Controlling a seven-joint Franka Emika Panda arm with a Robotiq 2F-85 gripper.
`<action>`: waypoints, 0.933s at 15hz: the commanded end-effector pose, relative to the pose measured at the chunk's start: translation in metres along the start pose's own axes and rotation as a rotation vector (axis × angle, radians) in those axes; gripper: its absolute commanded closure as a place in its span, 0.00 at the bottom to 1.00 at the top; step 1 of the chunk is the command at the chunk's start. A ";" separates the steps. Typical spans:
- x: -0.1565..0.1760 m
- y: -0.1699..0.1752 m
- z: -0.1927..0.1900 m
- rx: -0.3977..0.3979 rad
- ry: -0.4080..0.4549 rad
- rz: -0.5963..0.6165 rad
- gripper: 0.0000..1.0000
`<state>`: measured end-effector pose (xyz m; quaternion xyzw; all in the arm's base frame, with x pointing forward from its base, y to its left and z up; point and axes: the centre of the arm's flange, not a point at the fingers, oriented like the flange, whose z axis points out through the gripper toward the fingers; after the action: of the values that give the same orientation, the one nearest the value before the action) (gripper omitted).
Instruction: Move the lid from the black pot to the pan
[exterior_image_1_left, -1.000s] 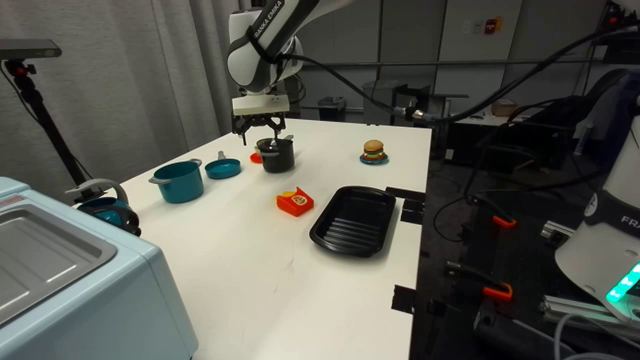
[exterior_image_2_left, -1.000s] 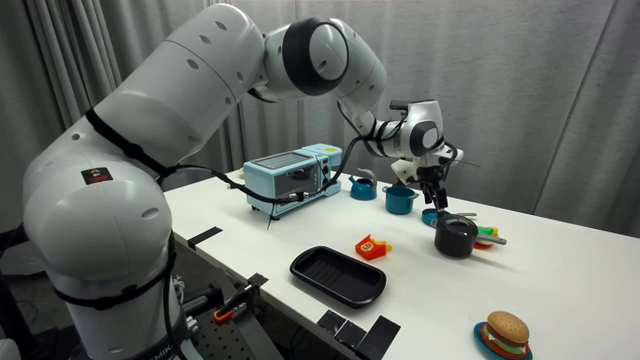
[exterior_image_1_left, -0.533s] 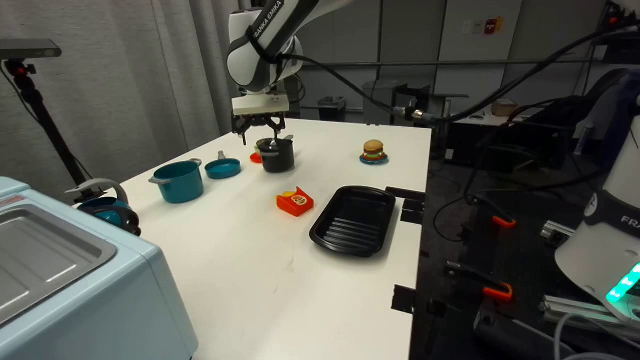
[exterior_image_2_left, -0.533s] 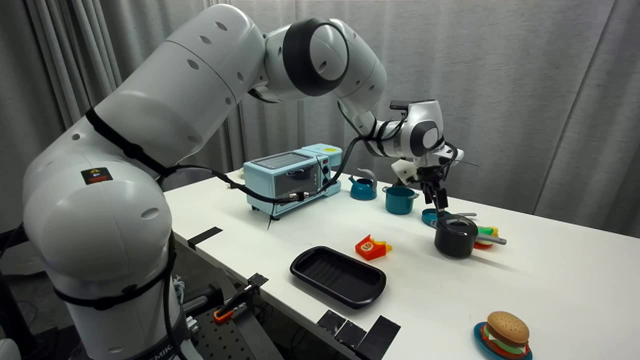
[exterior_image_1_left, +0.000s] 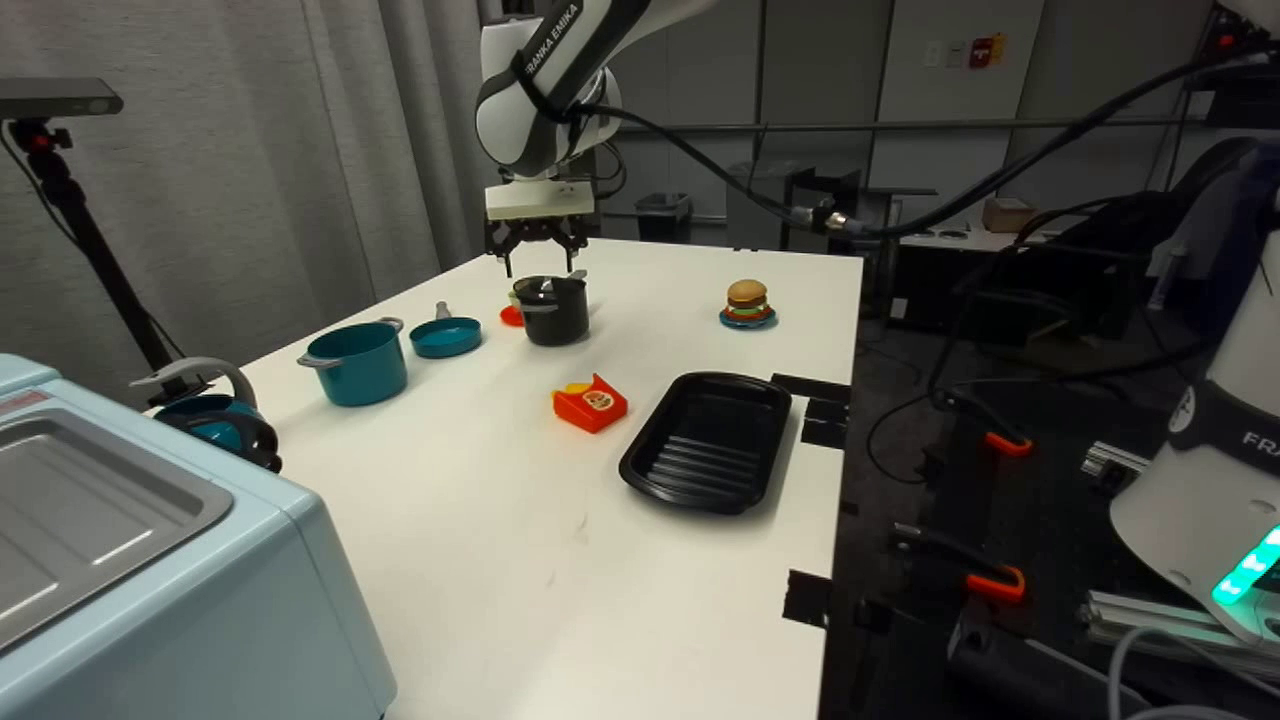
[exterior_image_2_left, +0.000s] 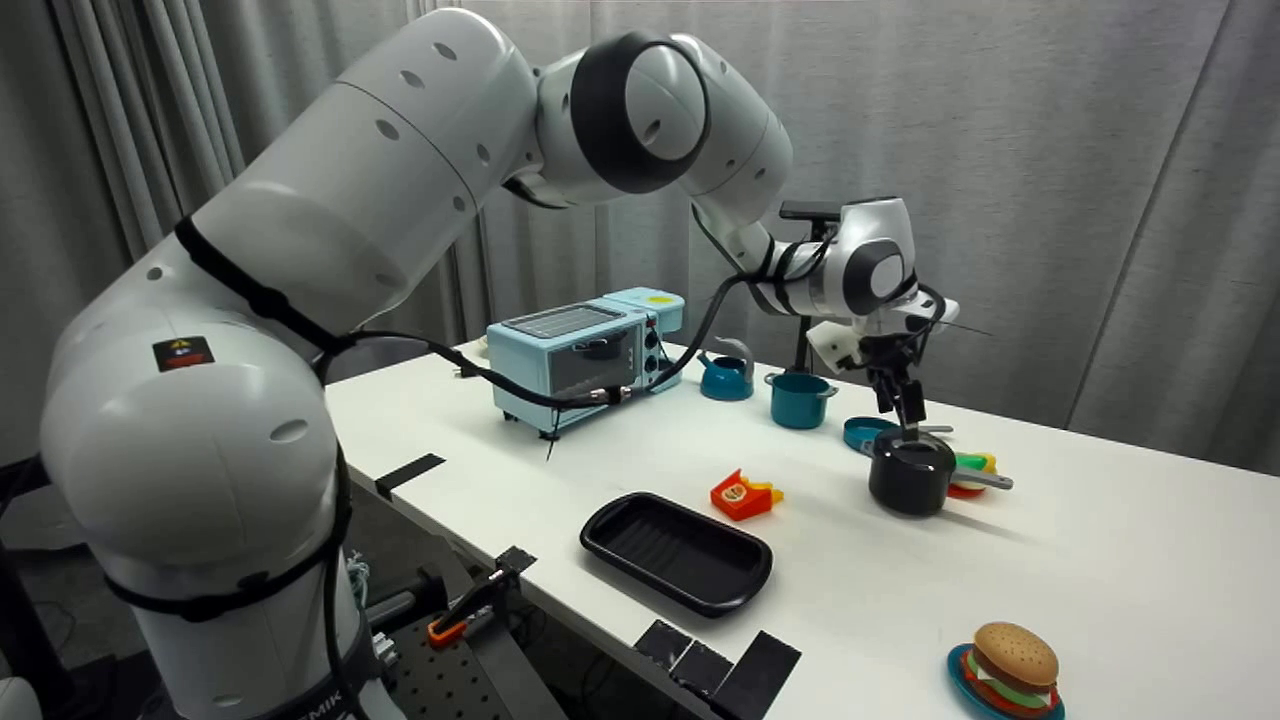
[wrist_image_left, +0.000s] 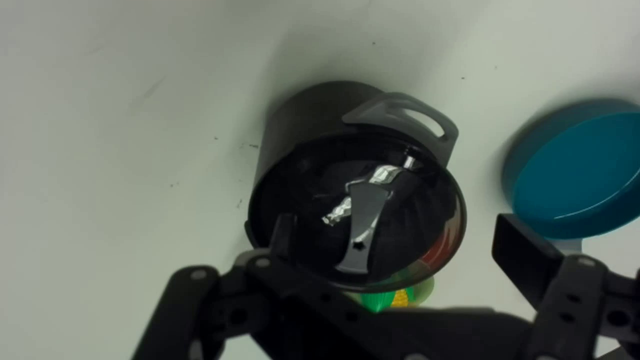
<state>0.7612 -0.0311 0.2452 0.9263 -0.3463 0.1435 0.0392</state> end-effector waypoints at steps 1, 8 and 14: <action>0.020 -0.003 0.010 0.001 0.025 0.028 0.00; 0.027 0.000 0.031 -0.008 0.026 0.049 0.06; 0.031 0.002 0.034 -0.002 0.033 0.066 0.65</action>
<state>0.7761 -0.0524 0.2251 0.9177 -0.3640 0.1528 0.0445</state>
